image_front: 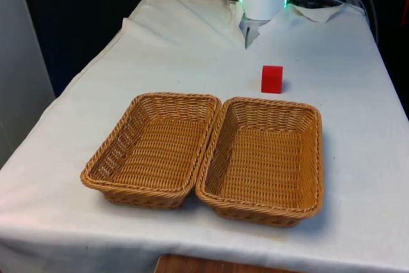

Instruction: Pick up the red cube and place it into the right basket.

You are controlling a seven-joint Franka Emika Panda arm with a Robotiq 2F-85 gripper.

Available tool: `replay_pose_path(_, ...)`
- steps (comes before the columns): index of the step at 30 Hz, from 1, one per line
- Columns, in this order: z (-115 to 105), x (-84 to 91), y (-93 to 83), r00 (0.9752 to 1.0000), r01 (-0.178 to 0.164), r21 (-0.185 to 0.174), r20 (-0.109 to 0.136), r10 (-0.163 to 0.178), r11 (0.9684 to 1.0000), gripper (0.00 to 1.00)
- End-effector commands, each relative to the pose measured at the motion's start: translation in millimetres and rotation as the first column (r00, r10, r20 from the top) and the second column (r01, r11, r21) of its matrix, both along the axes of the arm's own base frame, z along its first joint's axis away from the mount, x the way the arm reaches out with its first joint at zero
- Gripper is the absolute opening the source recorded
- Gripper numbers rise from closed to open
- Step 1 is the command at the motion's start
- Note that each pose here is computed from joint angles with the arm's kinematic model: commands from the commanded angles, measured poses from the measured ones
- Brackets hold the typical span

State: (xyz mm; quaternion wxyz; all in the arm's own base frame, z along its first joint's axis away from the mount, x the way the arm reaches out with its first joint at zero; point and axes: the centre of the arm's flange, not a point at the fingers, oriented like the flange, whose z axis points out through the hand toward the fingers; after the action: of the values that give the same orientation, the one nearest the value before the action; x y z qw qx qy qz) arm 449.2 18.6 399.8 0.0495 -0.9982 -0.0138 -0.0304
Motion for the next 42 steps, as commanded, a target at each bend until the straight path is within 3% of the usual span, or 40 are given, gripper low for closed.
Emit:
replay_pose_path(1, -0.6, -2.8, -2.1, 0.9999, -0.001, 0.010, 0.012, 0.000, 1.0000, 1.00)
replay_pose_path(5, -2.9, -5.9, -5.5, 0.9998, -0.003, 0.014, 0.020, 0.003, 0.9999, 1.00)
replay_pose_path(6, -4.1, -4.9, -5.1, 0.9999, -0.004, 0.009, 0.010, 0.004, 1.0000, 1.00)
replay_pose_path(7, -2.8, -7.2, -6.3, 0.9997, -0.005, 0.015, 0.023, 0.004, 0.9999, 1.00)
replay_pose_path(14, -2.2, -10.2, -7.3, 0.9995, -0.009, 0.016, 0.030, 0.008, 0.9998, 1.00)
replay_pose_path(16, -3.4, -8.8, -7.2, 0.9998, -0.009, 0.014, 0.020, 0.009, 0.9999, 1.00)
replay_pose_path(22, -6.1, -10.6, -9.2, 0.9993, -0.012, 0.018, 0.036, 0.012, 0.9998, 1.00)
replay_pose_path(23, -5.8, -10.0, -7.9, 0.9996, -0.010, 0.014, 0.025, 0.009, 0.9998, 1.00)
replay_pose_path(24, -7.2, -10.8, -10.0, 0.9993, -0.014, 0.018, 0.036, 0.013, 0.9997, 1.00)
replay_pose_path(29, -9.3, -11.0, -12.0, 0.9988, -0.023, 0.020, 0.043, 0.022, 0.9995, 1.00)
replay_pose_path(40, -27.7, -5.8, -4.6, 0.9992, -0.031, -0.001, 0.025, 0.031, 0.9995, 1.00)
replay_pose_path(42, -36.1, -0.8, -0.6, 0.9996, -0.019, -0.013, 0.021, 0.019, 0.9997, 1.00)
